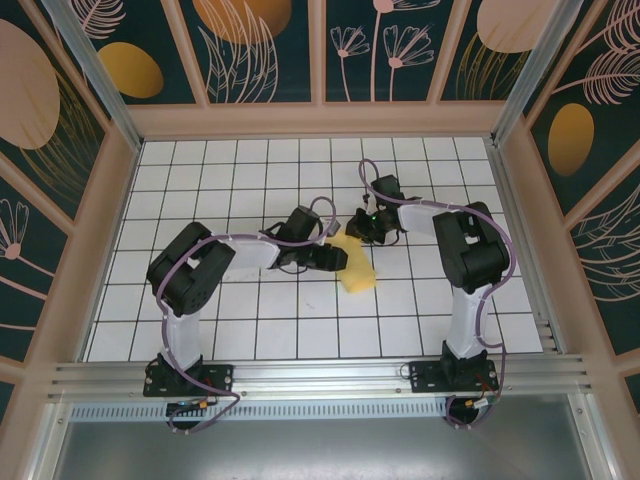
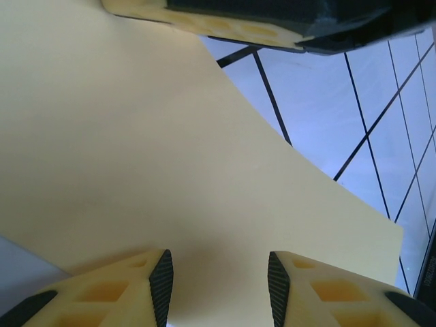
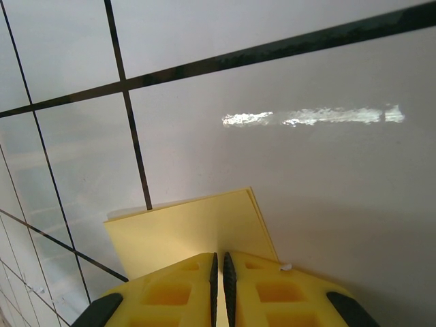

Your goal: Fold a paper plane with a square sheet of paper (fold left side to right side)

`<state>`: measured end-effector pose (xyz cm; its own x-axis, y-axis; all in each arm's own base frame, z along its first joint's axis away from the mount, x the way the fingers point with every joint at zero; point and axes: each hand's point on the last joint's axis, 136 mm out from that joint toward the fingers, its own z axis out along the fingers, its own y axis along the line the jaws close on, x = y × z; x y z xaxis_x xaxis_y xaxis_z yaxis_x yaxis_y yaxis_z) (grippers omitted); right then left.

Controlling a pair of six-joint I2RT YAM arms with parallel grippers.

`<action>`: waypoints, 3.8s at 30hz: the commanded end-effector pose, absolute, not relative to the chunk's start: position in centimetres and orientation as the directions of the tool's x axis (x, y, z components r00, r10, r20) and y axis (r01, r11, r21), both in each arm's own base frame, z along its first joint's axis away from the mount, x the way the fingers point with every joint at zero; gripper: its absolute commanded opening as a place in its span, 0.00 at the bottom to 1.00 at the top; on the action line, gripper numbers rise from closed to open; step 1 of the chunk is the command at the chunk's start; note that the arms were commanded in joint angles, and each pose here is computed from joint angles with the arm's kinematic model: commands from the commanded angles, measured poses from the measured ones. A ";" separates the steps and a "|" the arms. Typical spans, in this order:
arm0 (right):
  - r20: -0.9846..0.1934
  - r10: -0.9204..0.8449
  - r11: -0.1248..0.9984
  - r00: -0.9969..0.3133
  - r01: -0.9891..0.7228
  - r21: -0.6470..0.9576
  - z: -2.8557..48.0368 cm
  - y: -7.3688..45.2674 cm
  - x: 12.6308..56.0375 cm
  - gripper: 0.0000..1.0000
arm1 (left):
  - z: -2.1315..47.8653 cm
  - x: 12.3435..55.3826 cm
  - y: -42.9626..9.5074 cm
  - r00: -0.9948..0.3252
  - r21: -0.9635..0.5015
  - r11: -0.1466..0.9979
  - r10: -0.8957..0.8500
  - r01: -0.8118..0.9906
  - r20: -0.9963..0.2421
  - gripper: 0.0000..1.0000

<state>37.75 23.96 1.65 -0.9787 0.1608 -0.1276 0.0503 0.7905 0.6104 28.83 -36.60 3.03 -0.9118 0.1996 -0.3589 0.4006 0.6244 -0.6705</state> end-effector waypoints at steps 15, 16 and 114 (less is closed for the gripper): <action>-0.017 0.140 0.850 -0.990 0.112 0.515 -2.8 22.9 34.6 0.17 | 2.9 24.6 -38.8 -0.902 -0.674 0.599 0.272 0.432 -0.336 0.46; -0.016 0.138 0.850 -0.990 0.110 0.515 -2.8 23.0 34.5 0.17 | 2.8 24.5 -38.9 -0.901 -0.674 0.598 0.274 0.433 -0.335 0.46; -0.014 0.135 0.844 -0.991 0.108 0.525 -2.9 22.9 33.3 0.17 | 2.2 18.7 -43.1 -0.834 -0.630 0.550 0.418 0.548 -0.360 0.52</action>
<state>37.60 24.36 1.59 -0.9758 0.1537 -0.1553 0.0225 0.7776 0.6283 20.38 -43.10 3.25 -0.8419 0.3647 -0.3977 0.5396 0.5715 -0.6182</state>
